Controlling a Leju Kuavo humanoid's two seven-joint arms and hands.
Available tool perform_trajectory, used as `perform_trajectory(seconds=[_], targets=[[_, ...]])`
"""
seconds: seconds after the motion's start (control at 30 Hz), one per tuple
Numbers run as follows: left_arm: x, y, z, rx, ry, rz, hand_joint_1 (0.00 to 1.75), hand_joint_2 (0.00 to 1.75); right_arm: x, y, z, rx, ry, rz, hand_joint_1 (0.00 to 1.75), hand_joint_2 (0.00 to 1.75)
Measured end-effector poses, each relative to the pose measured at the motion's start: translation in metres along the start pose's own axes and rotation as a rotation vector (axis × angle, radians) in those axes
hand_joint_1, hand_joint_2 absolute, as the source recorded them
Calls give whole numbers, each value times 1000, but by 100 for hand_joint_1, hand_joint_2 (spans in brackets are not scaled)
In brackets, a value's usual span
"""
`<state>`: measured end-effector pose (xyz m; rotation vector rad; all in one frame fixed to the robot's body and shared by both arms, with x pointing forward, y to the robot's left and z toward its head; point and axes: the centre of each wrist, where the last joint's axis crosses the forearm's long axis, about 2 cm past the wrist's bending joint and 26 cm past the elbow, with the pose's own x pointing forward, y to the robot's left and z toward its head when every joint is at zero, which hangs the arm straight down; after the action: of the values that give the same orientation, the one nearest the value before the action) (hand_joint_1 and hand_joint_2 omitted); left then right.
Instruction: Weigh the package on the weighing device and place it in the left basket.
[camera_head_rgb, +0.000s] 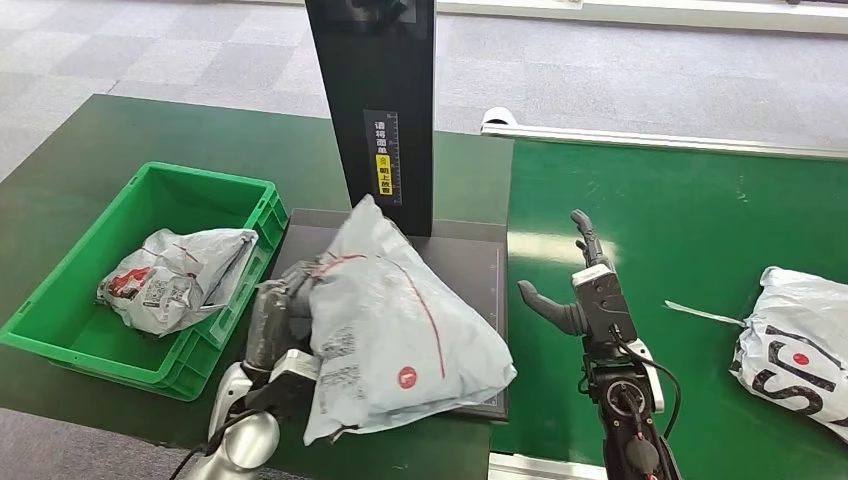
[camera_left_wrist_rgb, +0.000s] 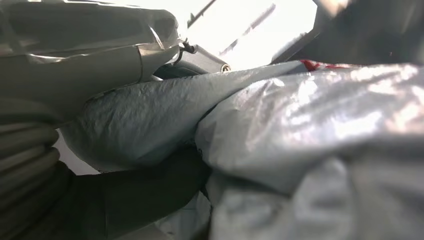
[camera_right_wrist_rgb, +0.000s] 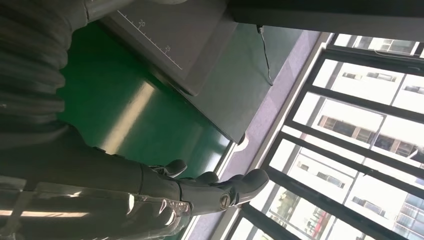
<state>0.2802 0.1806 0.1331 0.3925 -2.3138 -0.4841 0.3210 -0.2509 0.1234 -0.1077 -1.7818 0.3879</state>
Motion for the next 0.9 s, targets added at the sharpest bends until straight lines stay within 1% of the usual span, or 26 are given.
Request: perform_trajectory(seconds=[0.1,0.17,0.23,0.37,0.57,0.67,0.77,0.9], targets=[[-4,25,-10,148,-63,-182,175,175,-2,0,2,-3,1,0,0,175],[-6,40,-15,201,-89,-275,175,175,-4,1,4,-3,2,2,0,175],[-8,52,-20,231,-103,-324,175,175,-5,2,5,-1,3,4,0,175],[-10,63,-23,256,-108,-352,175,175,-6,2,6,1,5,5,0,175],[-10,68,-24,268,-113,-367,175,175,-6,3,6,4,5,6,0,175],[-10,72,-25,282,-132,-421,175,175,-6,3,6,5,6,5,0,175],[-13,87,-30,296,-168,-542,175,175,-8,4,9,7,12,5,0,175],[-22,128,-46,280,-242,-854,175,175,-12,5,16,5,31,11,0,175]])
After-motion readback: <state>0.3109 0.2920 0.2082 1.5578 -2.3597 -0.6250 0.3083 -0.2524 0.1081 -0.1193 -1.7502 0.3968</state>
